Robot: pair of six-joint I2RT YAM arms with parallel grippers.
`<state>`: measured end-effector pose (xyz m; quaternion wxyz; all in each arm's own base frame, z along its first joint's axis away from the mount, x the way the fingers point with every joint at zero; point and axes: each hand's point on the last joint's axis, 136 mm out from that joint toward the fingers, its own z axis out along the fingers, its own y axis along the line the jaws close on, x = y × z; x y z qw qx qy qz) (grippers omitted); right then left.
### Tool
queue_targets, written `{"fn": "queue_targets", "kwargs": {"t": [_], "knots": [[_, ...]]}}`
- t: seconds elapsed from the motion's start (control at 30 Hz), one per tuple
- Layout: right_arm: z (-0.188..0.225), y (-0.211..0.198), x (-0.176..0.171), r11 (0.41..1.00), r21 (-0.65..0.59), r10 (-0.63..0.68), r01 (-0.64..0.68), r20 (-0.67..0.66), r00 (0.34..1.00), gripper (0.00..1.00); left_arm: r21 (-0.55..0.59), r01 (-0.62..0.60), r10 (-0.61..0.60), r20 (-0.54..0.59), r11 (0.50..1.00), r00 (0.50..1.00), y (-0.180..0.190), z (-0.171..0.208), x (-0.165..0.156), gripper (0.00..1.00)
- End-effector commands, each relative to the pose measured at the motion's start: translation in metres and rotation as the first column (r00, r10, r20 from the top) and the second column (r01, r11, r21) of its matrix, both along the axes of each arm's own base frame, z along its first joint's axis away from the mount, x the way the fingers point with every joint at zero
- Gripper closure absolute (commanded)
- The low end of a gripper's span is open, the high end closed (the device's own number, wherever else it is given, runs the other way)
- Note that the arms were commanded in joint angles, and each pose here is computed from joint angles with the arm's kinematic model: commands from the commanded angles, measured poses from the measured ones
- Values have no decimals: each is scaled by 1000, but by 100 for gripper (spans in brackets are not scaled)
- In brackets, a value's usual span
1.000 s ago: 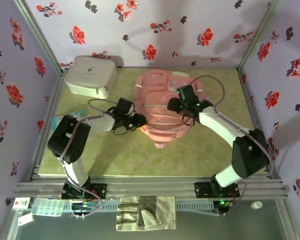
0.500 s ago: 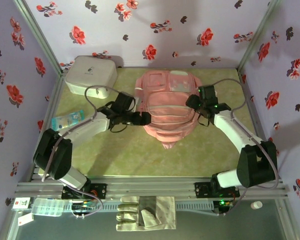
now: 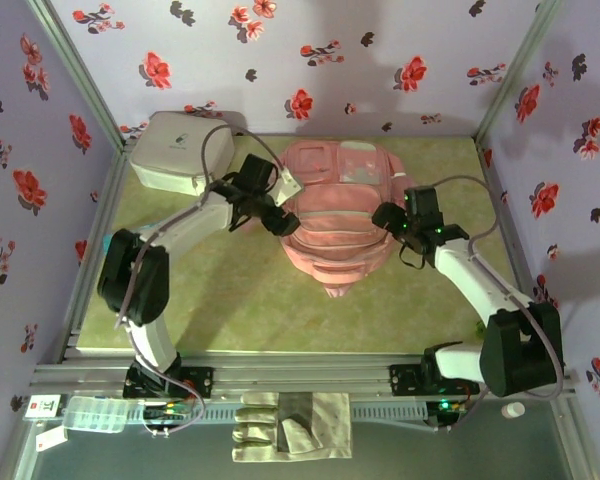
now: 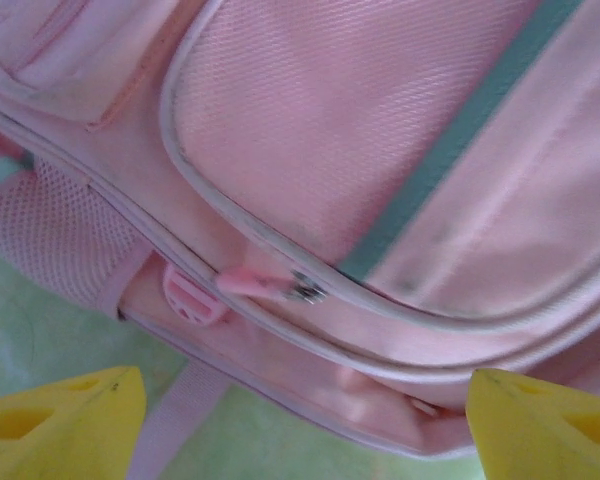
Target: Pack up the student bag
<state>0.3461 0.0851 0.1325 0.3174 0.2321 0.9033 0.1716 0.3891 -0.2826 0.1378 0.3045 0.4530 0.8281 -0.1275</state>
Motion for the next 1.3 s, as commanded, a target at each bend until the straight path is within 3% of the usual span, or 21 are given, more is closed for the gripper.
{"fn": "queue_targets", "kwargs": {"t": [0.0,0.1,0.2,0.5,0.73,0.93,1.17,1.27], "knots": [[-14,0,-7,998,59,-32,33,-28,999,16,-36,140,-141,-14,989,990,-4,5,6,18],[-25,5,-6,993,110,-32,37,-51,998,16,-13,235,-235,0,972,972,-8,-4,4,19],[-31,6,-1,989,140,-36,44,-55,998,18,-15,253,-252,27,967,967,-9,-6,9,19],[-42,4,28,983,178,-30,37,-44,999,36,65,377,-381,68,924,922,-5,-21,9,21],[-51,4,51,980,195,-18,25,-38,999,40,87,483,-490,86,871,868,-11,-32,9,24],[-50,3,51,982,188,-8,15,-37,999,41,120,538,-550,110,834,828,-14,-38,15,35],[-51,1,45,981,190,-13,21,-42,999,41,126,534,-548,142,836,824,-14,-32,22,47],[-52,1,41,981,191,-13,22,-48,999,40,112,528,-539,155,842,828,-17,-29,24,58]]}}
